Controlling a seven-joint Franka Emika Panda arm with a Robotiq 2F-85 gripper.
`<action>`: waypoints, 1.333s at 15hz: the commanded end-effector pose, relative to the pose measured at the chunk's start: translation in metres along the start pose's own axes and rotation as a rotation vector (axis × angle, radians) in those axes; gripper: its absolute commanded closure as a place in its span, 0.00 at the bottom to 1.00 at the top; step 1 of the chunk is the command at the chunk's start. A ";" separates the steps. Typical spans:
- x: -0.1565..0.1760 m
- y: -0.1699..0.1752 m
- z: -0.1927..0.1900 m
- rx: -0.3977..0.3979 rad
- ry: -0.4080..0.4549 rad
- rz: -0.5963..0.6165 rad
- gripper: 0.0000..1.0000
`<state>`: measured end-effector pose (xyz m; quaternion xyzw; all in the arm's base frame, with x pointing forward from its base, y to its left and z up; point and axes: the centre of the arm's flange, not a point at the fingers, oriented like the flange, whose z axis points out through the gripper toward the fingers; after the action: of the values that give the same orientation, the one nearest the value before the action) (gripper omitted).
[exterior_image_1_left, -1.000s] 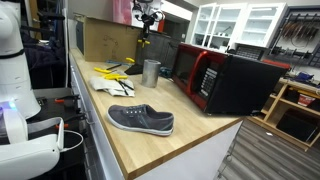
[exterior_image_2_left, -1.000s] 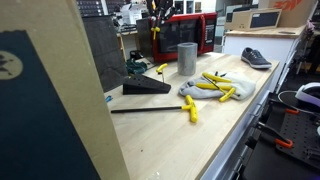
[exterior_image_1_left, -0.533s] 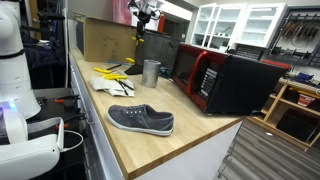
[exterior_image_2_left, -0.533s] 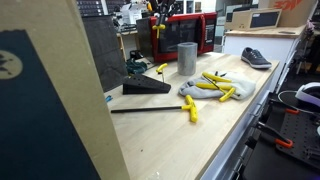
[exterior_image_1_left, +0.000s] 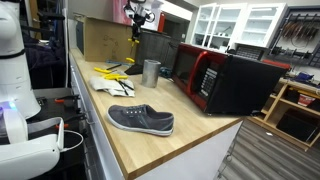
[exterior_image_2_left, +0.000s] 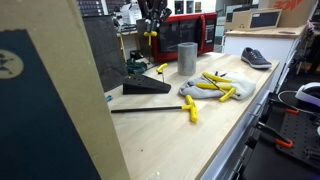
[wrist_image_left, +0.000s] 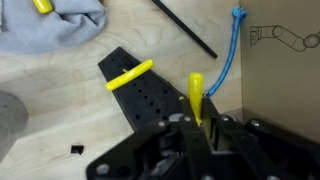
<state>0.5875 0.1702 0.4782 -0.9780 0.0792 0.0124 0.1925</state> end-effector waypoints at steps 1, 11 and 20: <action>0.013 -0.004 0.008 -0.028 0.032 0.096 0.96; 0.030 0.004 0.052 -0.108 0.102 0.300 0.96; 0.033 0.015 0.080 -0.151 0.018 0.406 0.96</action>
<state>0.6125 0.1790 0.3938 -0.9577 0.2593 0.0341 0.1196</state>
